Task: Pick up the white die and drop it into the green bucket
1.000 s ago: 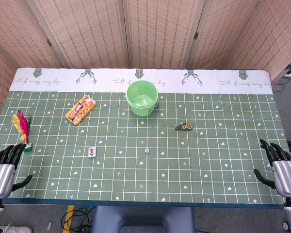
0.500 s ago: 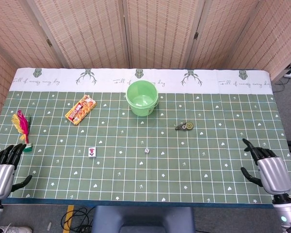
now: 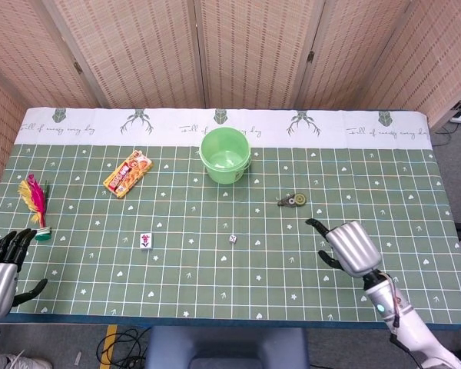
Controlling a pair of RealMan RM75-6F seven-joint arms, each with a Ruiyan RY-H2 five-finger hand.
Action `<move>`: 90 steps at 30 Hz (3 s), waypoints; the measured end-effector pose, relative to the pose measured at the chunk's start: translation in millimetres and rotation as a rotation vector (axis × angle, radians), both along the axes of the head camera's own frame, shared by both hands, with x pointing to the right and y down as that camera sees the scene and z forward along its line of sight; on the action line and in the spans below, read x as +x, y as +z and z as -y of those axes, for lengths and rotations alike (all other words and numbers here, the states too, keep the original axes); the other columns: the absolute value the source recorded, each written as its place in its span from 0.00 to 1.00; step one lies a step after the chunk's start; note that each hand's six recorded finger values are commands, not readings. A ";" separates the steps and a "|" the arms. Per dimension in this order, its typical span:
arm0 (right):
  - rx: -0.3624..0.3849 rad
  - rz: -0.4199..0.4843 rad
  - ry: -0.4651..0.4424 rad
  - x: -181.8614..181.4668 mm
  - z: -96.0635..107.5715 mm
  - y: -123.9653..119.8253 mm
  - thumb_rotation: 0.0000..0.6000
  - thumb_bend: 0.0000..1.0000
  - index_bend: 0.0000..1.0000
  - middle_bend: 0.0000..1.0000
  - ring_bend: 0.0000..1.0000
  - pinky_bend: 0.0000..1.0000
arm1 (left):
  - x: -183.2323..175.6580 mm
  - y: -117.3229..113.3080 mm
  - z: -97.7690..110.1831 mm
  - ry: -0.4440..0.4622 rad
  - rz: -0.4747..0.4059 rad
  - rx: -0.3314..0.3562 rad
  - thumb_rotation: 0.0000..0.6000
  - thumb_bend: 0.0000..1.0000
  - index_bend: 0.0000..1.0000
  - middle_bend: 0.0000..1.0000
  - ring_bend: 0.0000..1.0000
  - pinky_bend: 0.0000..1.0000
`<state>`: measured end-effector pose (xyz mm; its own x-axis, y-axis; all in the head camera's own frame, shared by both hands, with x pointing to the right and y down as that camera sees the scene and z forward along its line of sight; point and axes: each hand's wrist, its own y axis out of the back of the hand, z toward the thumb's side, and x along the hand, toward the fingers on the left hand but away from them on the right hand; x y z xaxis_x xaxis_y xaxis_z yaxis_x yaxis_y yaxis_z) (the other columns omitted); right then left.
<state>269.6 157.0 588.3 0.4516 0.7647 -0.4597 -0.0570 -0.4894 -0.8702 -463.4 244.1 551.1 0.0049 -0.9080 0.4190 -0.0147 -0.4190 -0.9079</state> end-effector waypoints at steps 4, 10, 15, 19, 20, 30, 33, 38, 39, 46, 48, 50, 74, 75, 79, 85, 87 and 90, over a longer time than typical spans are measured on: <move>-0.032 0.004 -0.046 -29.8 9.5 14.6 1.00 0.18 0.34 0.95 1.00 0.98 | -1.6 -1.3 -1.5 -0.002 -0.001 0.003 1.00 0.22 0.09 0.11 0.09 0.16; -0.088 0.004 -0.112 -76.7 14.7 40.5 1.00 0.18 0.35 0.97 1.00 1.00 | -2.1 -3.5 -3.3 0.000 -0.007 0.009 1.00 0.22 0.09 0.11 0.09 0.16; -0.107 -0.018 -0.154 -106.1 19.6 62.4 1.00 0.18 0.36 0.97 1.00 1.00 | -6.5 -6.0 -5.1 -0.012 -0.003 0.012 1.00 0.22 0.09 0.11 0.09 0.16; -0.121 -0.036 -0.173 -122.4 23.4 77.0 1.00 0.20 0.36 0.97 1.00 1.00 | -8.2 -5.0 -9.0 -0.017 -0.004 0.002 1.00 0.22 0.09 0.11 0.09 0.16; -0.125 -0.041 -0.179 -126.7 24.5 81.2 1.00 0.21 0.36 0.97 1.00 1.00 | -8.6 -4.9 -9.5 -0.018 -0.003 0.001 1.00 0.22 0.09 0.11 0.09 0.16; -0.168 -0.092 -0.231 -157.6 21.8 114.7 1.00 0.24 0.38 0.97 1.00 1.00 | -14.3 -9.3 -10.1 -0.033 0.008 0.008 1.00 0.22 0.09 0.11 0.09 0.16; -0.178 -0.100 -0.241 -164.6 20.0 121.7 1.00 0.25 0.40 0.97 1.00 1.00 | -16.2 -9.7 -10.7 -0.038 0.011 0.008 1.00 0.22 0.09 0.11 0.09 0.16; -0.184 -0.110 -0.250 -174.1 18.8 131.2 1.00 0.26 0.44 0.97 1.00 1.00 | -19.4 -9.9 -12.3 -0.046 0.014 0.007 1.00 0.22 0.09 0.11 0.09 0.16; -0.185 -0.110 -0.249 -175.2 18.9 132.7 1.00 0.26 0.45 0.97 1.00 1.00 | -19.9 -10.0 -12.4 -0.048 0.014 0.007 1.00 0.22 0.09 0.11 0.09 0.16; -0.185 -0.126 -0.257 -182.4 18.9 141.7 1.00 0.26 0.46 0.97 1.00 1.00 | -22.3 -10.7 -12.7 -0.055 0.010 0.007 1.00 0.22 0.09 0.11 0.09 0.16; -0.188 -0.123 -0.248 -183.3 19.7 143.2 1.00 0.27 0.46 0.97 1.00 1.00 | -22.4 -11.1 -13.1 -0.055 0.007 0.008 1.00 0.22 0.09 0.11 0.09 0.16; -0.187 -0.123 -0.245 -184.4 21.2 144.3 1.00 0.27 0.46 0.97 1.00 1.00 | -22.8 -11.4 -13.5 -0.056 0.007 0.008 1.00 0.22 0.09 0.11 0.09 0.16; -0.178 -0.151 -0.266 -197.2 21.1 152.1 1.00 0.31 0.58 0.97 1.00 1.00 | -30.8 -11.7 -17.3 -0.078 0.005 0.005 1.00 0.22 0.09 0.11 0.09 0.16; -0.176 -0.152 -0.265 -196.8 21.4 152.2 1.00 0.31 0.59 0.97 1.00 1.00 | -30.6 -11.5 -17.4 -0.078 0.004 0.005 1.00 0.22 0.09 0.11 0.09 0.16; -0.168 -0.151 -0.256 -193.1 24.4 150.5 1.00 0.32 0.63 0.97 1.00 1.00 | -30.5 -11.3 -17.3 -0.078 0.004 0.005 1.00 0.22 0.09 0.11 0.09 0.16; -0.163 -0.123 -0.232 -183.4 29.2 138.3 1.00 0.32 0.66 0.97 1.00 1.00 | -30.4 -12.1 -17.2 -0.078 0.003 0.008 1.00 0.22 0.09 0.11 0.09 0.16; -0.163 -0.116 -0.218 -175.3 32.8 132.7 1.00 0.32 0.66 0.97 1.00 1.00 | -29.6 -11.9 -17.2 -0.076 0.001 0.007 1.00 0.22 0.09 0.11 0.09 0.16; -0.152 -0.108 -0.198 -162.9 38.8 122.4 1.00 0.31 0.66 0.97 1.00 1.00 | -27.4 -11.9 -16.9 -0.071 -0.003 0.007 1.00 0.22 0.09 0.11 0.09 0.16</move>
